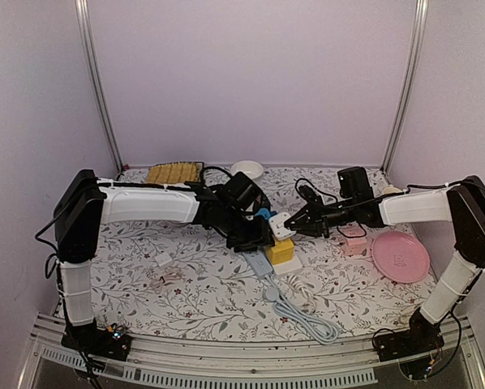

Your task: Pull the plug off the socket

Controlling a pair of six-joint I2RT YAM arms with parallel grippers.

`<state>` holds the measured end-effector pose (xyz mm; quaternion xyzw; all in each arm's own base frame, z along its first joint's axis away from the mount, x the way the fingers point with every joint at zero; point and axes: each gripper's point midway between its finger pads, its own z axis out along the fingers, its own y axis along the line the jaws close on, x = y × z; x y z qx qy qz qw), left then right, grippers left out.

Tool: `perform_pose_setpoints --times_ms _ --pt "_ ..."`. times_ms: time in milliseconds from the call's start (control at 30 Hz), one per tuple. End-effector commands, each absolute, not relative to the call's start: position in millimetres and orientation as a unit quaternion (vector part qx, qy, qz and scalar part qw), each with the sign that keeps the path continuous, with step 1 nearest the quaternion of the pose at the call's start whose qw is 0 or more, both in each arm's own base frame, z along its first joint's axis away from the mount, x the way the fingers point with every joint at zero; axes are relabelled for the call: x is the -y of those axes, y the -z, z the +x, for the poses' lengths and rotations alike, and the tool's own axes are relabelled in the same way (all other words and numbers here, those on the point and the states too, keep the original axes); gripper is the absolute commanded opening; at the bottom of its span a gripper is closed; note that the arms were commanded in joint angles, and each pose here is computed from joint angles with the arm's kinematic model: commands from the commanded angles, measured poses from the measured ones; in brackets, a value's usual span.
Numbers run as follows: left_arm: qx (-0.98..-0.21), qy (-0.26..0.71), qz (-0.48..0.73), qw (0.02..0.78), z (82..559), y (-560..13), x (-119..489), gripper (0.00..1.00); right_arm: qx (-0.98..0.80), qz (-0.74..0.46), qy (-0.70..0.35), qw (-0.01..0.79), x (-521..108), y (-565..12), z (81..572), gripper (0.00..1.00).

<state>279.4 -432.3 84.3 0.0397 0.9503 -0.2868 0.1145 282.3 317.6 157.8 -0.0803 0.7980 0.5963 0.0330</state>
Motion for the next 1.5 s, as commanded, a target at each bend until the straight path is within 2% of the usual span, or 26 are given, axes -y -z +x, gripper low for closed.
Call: perform_pose_setpoints --times_ms 0,367,633,700,1133,1367,1467 --pt "-0.972 0.216 0.059 0.067 254 -44 417 0.54 -0.8 -0.083 -0.591 0.066 -313 -173 293 0.03" --pt "-0.953 0.26 0.076 0.132 281 -101 442 0.56 -0.869 -0.011 -0.473 0.146 -248 -143 364 0.03" --pt "-0.947 0.268 0.061 0.168 294 -131 431 0.57 -0.9 0.007 -0.398 0.178 -225 -122 414 0.03" --pt "-0.942 0.276 0.051 0.183 294 -150 422 0.58 -0.908 0.012 -0.379 0.18 -218 -113 424 0.03" --pt "-0.936 0.286 -0.003 0.204 300 -162 374 0.61 -0.935 0.03 -0.317 0.158 -194 -56 447 0.04" --pt "-0.931 0.306 -0.011 0.2 305 -162 372 0.62 -0.945 0.028 -0.29 0.151 -184 -44 439 0.18" --pt "-0.929 0.311 -0.014 0.199 308 -160 373 0.62 -0.948 0.028 -0.279 0.151 -180 -43 436 0.28"
